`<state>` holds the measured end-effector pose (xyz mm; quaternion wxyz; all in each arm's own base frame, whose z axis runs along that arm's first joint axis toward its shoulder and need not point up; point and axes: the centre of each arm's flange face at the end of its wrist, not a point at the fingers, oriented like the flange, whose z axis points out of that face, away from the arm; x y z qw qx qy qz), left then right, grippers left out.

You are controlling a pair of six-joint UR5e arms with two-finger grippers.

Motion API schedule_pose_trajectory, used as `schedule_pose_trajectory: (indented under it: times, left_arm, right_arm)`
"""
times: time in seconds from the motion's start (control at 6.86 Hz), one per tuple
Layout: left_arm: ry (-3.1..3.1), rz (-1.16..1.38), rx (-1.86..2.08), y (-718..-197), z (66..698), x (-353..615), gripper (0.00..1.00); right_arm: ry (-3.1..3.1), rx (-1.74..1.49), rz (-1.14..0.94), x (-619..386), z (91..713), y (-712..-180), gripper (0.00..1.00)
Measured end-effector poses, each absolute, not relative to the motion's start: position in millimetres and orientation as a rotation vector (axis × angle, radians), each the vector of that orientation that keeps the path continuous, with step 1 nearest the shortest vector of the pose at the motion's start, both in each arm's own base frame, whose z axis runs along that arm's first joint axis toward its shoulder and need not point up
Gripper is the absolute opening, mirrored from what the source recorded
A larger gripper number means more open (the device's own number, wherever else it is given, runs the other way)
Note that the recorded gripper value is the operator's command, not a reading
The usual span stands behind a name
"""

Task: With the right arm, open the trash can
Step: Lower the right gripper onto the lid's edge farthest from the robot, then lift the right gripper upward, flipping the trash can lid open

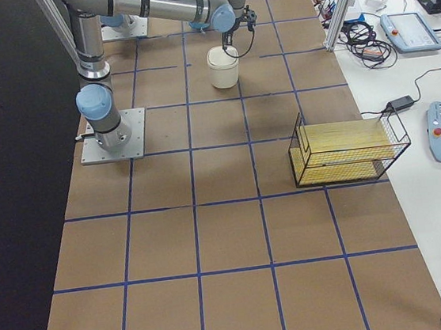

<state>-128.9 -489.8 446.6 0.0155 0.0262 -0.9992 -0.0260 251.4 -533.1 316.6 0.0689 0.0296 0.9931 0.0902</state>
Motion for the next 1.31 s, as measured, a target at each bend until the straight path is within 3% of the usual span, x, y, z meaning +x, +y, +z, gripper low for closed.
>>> schedule_pose_trajectory:
  times: [1.31]
  left_arm:
    - [-3.108,-0.081,0.081,-489.8,446.6,-128.9,1.00]
  right_arm:
    - [2.933,0.091,0.298,256.6,305.9,-528.9,0.04]
